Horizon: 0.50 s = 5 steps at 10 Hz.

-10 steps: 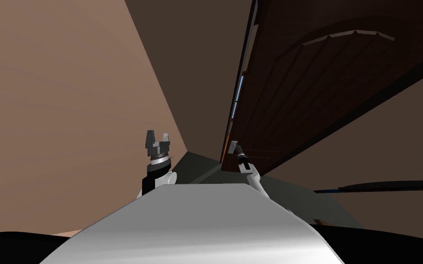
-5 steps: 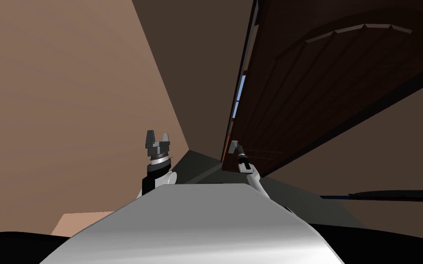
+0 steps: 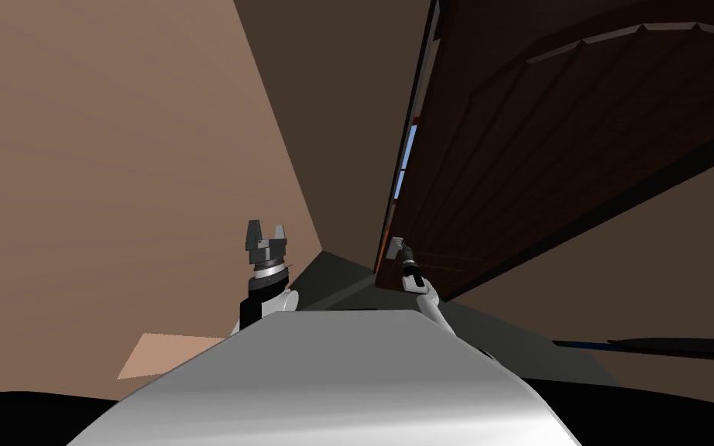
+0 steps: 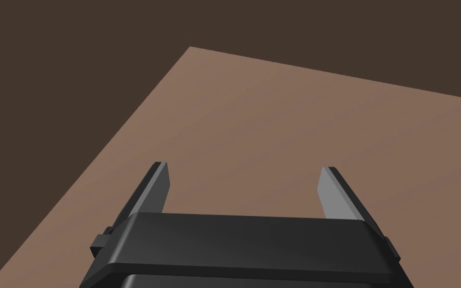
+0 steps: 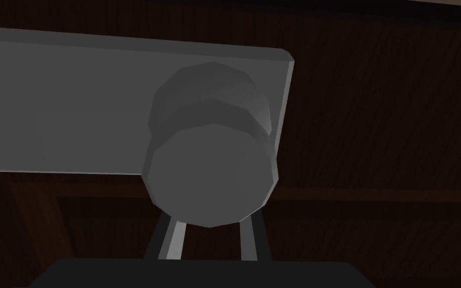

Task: Pull the door open

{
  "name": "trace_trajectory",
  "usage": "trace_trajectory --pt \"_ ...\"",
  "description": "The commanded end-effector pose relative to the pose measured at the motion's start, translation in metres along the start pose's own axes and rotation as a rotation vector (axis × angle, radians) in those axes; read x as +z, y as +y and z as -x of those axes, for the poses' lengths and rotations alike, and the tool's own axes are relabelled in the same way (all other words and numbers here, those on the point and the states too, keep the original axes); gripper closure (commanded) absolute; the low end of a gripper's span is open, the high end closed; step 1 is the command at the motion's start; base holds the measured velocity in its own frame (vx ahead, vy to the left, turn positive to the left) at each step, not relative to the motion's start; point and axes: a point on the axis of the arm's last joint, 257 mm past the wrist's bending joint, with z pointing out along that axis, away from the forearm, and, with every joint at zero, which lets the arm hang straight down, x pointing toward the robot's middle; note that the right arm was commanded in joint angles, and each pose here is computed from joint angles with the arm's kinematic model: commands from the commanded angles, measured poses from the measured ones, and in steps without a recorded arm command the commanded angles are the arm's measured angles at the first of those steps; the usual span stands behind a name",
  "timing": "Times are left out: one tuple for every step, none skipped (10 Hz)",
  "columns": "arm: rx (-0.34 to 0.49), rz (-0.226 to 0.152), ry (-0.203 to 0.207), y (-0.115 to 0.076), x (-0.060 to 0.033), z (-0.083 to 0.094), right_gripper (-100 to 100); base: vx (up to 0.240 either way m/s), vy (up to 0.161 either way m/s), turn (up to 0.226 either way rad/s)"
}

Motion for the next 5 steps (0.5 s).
trace_trajectory --pt "0.104 0.022 0.000 0.0089 0.0057 -0.0081 100 -0.088 -0.043 0.137" --pt "0.131 0.023 -0.006 0.0090 0.0057 -0.0066 100 -0.066 -0.035 0.060" --pt "0.202 0.023 -0.019 0.0084 0.0062 -0.0035 100 -0.061 -0.033 0.122" --pt "0.255 0.022 -0.028 0.0077 0.0067 -0.0015 100 -0.093 -0.055 0.176" --pt "0.288 0.024 -0.035 0.0077 0.0066 0.0005 100 -0.073 -0.046 0.082"
